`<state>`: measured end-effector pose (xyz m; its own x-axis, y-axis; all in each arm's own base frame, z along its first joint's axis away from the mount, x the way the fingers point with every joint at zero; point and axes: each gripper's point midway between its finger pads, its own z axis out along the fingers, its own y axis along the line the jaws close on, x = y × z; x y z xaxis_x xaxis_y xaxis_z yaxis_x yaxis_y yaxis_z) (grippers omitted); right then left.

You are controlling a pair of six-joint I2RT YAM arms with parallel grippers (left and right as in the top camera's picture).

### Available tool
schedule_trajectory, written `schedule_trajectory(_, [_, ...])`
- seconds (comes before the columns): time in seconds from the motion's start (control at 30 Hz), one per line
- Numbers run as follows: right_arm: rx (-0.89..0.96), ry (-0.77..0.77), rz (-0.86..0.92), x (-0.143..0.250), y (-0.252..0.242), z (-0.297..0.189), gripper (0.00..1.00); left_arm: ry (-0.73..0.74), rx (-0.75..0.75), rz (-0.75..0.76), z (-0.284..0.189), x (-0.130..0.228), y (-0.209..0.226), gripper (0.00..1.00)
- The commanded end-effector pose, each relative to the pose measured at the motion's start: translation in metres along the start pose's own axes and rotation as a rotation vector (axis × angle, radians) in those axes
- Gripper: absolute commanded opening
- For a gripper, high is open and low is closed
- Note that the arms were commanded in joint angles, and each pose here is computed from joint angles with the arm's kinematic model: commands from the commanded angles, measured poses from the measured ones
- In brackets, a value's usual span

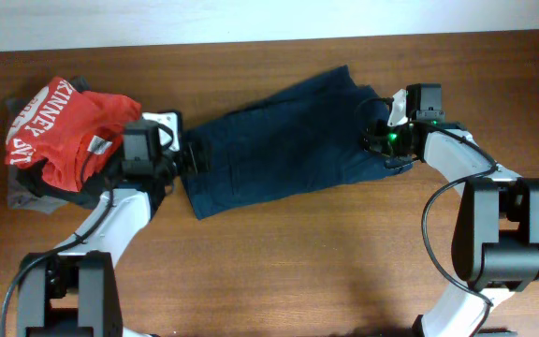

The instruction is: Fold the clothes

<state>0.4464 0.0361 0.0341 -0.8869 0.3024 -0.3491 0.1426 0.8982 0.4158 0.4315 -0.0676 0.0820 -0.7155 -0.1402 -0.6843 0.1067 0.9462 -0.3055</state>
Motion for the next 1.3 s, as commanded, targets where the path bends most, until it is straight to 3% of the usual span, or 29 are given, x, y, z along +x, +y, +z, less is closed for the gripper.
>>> schedule_trajectory(0.0, [0.020,0.005,-0.012,0.000,-0.002,0.002,0.48,-0.083,0.000,-0.006,-0.005,-0.029,0.008,0.84])
schedule_trajectory(0.2, [0.023,0.018,-0.007,0.003,-0.003,0.002,0.50,-0.075,0.023,0.000,0.015,-0.021,0.012,0.84])
schedule_trajectory(0.3, [0.025,0.025,-0.005,0.005,-0.003,0.002,0.50,-0.081,0.050,0.020,0.033,-0.017,0.014,0.77])
schedule_trajectory(0.37, [0.028,0.035,-0.001,0.008,-0.004,0.002,0.50,-0.086,0.049,0.026,0.040,-0.016,0.016,0.65])
schedule_trajectory(0.47, [0.034,0.055,0.007,0.013,-0.006,0.001,0.50,-0.086,0.070,0.028,0.045,-0.015,0.014,0.35])
schedule_trajectory(0.63, [0.036,0.061,0.009,0.014,-0.006,0.001,0.49,-0.096,0.154,0.032,0.037,-0.024,0.002,0.00])
schedule_trajectory(0.83, [0.040,0.075,0.014,0.018,-0.007,0.001,0.49,-0.100,0.075,0.023,-0.007,-0.043,0.000,0.01])
schedule_trajectory(1.27, [0.065,0.069,0.013,0.017,-0.011,0.001,0.50,0.097,-0.309,-0.013,-0.026,0.007,0.064,0.02])
